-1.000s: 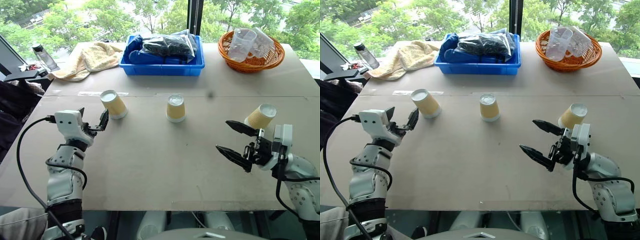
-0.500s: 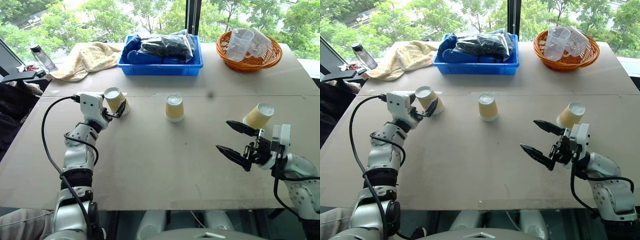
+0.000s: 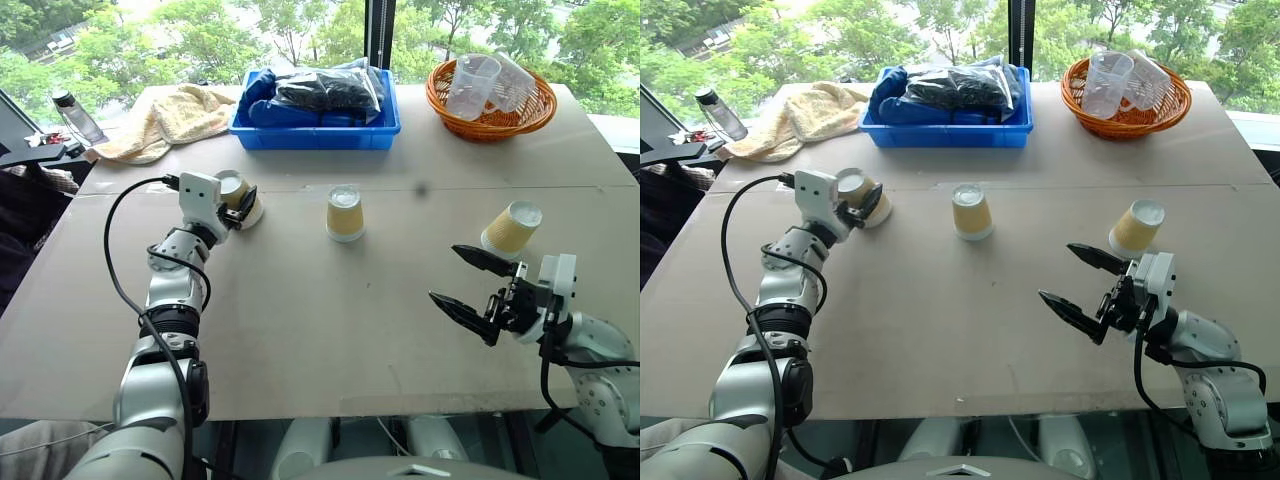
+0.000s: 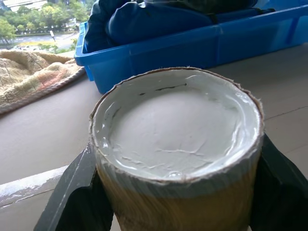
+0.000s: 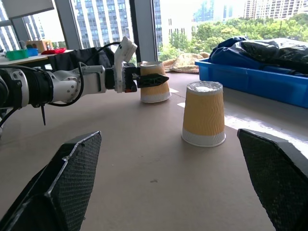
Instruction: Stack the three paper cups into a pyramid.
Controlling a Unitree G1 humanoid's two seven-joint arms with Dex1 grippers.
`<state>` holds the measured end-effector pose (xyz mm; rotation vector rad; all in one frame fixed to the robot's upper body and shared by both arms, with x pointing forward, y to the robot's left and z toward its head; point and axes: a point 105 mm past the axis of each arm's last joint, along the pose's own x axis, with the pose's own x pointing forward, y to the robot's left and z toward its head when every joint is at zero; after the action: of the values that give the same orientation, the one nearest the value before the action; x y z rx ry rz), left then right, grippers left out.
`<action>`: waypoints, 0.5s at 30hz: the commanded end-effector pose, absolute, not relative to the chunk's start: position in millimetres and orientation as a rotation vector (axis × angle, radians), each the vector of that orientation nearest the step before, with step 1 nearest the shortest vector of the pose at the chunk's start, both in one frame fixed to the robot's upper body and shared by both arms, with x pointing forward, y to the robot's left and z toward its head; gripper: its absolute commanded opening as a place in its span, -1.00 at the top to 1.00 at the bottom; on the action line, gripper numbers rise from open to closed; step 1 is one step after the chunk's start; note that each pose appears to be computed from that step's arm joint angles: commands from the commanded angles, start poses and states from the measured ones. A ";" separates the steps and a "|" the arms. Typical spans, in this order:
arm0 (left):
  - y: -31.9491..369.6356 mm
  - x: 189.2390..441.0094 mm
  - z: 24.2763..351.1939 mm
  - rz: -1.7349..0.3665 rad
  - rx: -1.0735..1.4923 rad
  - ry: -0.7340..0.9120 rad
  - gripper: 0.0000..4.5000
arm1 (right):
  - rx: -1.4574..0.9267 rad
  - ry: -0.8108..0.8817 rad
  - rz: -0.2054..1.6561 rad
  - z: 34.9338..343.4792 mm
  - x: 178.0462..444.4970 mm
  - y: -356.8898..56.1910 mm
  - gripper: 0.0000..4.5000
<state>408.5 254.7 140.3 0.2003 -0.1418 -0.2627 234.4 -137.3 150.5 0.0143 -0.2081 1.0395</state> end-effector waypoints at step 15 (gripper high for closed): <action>73.5 274.3 105.6 -1.297 0.237 -0.092 -0.27 | -0.044 -0.152 0.989 136.8 221.1 -166.4 -1.00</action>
<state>278.1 74.6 102.2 0.2071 -0.0841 -1.2777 222.1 -163.1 128.3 -0.0277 -0.1069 1.0020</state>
